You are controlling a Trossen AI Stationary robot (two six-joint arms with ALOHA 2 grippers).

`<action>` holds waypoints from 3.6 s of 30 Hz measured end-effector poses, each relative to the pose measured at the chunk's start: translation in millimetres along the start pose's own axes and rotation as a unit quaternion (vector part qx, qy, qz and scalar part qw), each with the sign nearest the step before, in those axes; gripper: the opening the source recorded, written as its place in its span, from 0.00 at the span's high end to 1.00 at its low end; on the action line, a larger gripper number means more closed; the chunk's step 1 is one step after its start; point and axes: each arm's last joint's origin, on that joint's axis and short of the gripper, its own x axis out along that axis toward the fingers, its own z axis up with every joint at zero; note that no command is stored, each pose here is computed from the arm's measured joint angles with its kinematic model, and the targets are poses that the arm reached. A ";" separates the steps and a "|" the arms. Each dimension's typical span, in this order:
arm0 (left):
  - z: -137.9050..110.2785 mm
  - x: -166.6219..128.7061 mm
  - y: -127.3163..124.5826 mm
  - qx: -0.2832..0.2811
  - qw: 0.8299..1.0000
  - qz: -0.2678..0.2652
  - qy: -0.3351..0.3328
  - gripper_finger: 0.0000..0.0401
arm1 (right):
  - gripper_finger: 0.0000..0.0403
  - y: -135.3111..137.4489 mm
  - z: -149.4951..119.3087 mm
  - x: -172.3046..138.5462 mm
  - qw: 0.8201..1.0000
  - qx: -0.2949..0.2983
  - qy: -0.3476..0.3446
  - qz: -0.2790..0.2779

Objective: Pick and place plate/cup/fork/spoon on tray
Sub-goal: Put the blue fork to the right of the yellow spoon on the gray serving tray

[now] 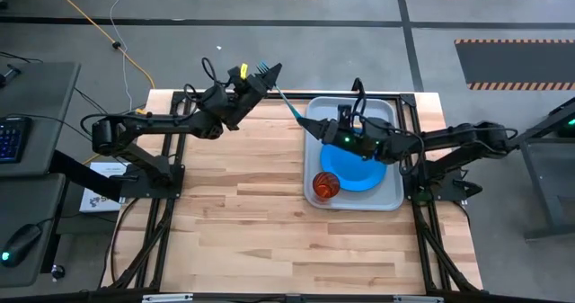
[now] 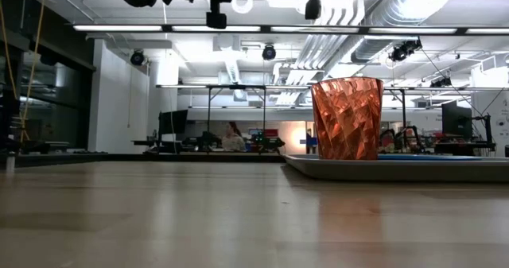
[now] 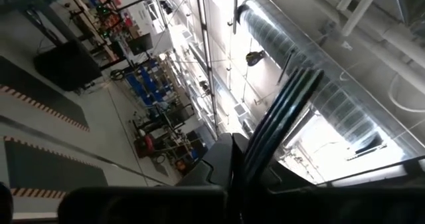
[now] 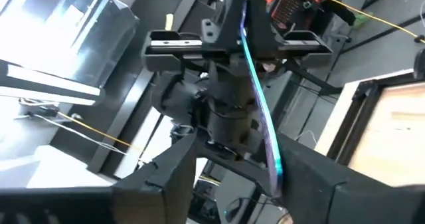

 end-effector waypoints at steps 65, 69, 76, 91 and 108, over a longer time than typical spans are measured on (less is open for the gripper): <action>50.1 -32.6 -63.6 0.057 0.903 -0.333 0.267 0.43 | 1.00 -131.0 167.7 -144.2 0.844 0.002 0.334 -0.418; 49.8 -32.8 -63.8 0.059 0.902 -0.334 0.267 0.43 | 1.00 -155.1 179.8 -140.8 0.856 0.030 0.338 -0.390; 54.4 -30.4 -60.7 0.076 0.904 -0.332 0.256 0.43 | 1.00 -185.6 188.4 -144.5 0.842 0.077 0.339 -0.413; 54.7 -29.3 -58.3 0.078 0.907 -0.323 0.260 0.43 | 1.00 -231.0 194.4 -146.0 0.833 0.139 0.341 -0.414; 55.4 -28.1 -57.6 0.084 0.917 -0.310 0.238 0.43 | 0.95 -237.7 201.1 -141.6 0.833 0.121 0.301 -0.448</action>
